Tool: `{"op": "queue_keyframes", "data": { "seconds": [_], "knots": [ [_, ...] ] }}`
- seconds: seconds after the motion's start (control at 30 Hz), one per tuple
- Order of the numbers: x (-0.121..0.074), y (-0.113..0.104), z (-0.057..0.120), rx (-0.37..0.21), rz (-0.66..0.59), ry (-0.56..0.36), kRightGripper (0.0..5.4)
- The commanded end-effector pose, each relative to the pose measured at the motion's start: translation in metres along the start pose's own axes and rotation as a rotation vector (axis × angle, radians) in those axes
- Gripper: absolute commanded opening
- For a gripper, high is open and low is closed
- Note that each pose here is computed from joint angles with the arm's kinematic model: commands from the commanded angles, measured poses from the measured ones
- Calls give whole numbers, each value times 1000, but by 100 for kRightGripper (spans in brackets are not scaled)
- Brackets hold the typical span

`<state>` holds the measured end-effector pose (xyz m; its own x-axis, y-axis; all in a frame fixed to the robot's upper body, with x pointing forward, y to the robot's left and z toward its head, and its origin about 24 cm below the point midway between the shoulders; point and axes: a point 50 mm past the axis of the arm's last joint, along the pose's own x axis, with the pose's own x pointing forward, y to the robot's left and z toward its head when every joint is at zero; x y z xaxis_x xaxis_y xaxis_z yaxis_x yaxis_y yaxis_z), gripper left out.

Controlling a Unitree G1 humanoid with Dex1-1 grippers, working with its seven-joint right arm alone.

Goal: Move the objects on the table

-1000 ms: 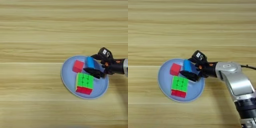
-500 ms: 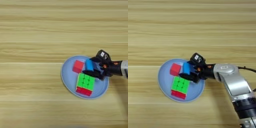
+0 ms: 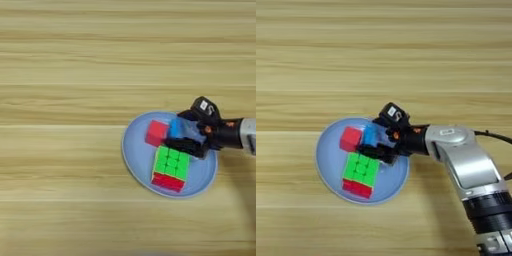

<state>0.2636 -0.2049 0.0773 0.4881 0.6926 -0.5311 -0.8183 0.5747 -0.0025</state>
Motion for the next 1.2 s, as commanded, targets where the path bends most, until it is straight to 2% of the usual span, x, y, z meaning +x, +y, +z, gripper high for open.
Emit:
{"op": "queue_keyframes", "data": {
  "seconds": [0.03,0.2,0.33,0.7,0.83,0.97,1.1,1.2],
  "knots": [
    [-18,-20,46,-135,-104,-124,536],
    [-31,-26,69,-185,-133,-198,536],
    [-38,-27,80,-202,-146,-240,536],
    [-63,-5,103,-272,-30,-449,536],
    [-71,6,101,-335,45,-520,536],
    [-78,14,92,-339,171,-586,536],
    [-79,27,72,-395,310,-534,536],
    [-76,30,59,-417,346,-477,536]
  ]
}}
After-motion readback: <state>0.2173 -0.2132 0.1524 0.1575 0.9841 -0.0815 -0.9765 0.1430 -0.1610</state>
